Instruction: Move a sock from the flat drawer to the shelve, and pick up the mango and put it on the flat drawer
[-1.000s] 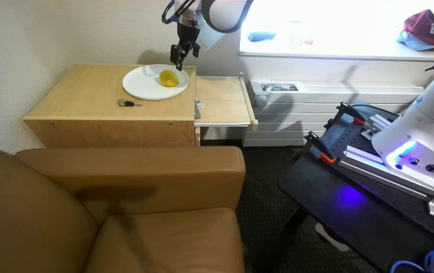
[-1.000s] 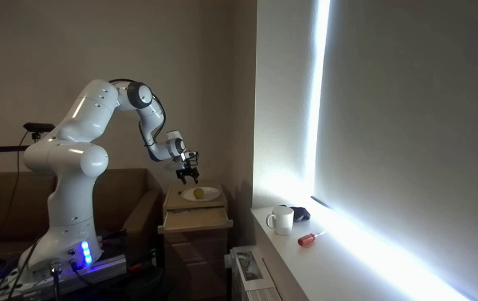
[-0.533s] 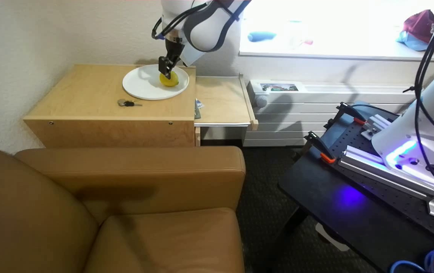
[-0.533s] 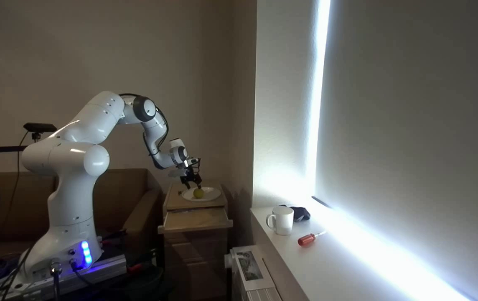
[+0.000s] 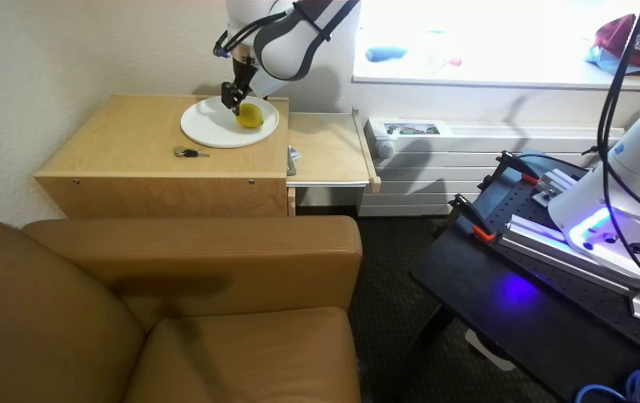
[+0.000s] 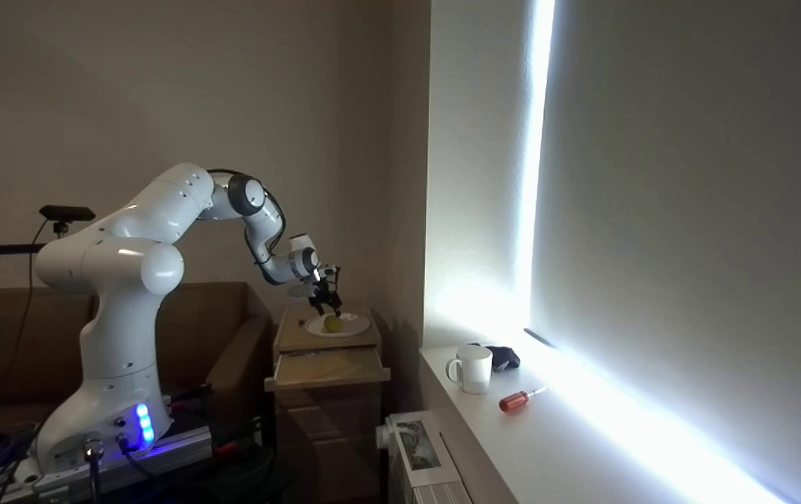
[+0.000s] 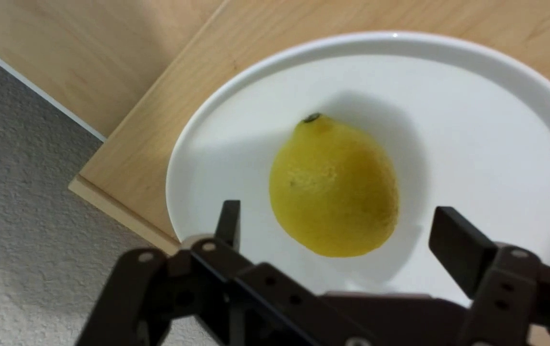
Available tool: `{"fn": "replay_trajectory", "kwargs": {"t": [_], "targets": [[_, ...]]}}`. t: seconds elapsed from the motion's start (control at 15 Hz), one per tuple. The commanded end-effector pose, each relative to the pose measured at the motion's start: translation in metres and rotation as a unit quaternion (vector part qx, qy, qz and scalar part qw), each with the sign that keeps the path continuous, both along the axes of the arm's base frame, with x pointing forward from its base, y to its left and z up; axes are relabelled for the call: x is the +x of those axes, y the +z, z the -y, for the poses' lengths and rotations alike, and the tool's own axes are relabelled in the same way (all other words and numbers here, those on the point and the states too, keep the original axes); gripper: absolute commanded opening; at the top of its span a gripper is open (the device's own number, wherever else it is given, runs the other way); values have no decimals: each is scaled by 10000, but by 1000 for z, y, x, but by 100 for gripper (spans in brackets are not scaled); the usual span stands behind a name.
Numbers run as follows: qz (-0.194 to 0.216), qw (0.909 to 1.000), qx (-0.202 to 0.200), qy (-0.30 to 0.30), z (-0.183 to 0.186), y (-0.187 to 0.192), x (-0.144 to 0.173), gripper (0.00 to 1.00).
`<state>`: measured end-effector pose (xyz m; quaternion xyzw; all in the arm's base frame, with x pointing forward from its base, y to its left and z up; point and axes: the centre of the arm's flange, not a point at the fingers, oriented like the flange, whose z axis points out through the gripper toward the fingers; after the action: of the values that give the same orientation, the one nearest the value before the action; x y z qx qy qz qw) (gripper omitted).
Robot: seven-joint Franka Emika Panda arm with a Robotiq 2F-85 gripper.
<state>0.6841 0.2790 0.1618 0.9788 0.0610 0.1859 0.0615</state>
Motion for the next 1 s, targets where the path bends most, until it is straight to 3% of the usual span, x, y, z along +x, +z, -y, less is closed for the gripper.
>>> {"fn": "replay_trajectory", "kwargs": {"t": [0.0, 0.4, 0.47, 0.53, 0.8, 0.93], "targets": [[-30, 10000, -46, -12, 0, -19, 8, 100], [35, 9998, 42, -211, -5, -45, 22, 100], [58, 9997, 68, -237, -5, -47, 24, 75], [68, 9997, 83, -241, -5, -47, 26, 74], [127, 9994, 128, -308, -3, -48, 31, 48], [4, 9992, 147, -367, -2, -42, 32, 47]]}}
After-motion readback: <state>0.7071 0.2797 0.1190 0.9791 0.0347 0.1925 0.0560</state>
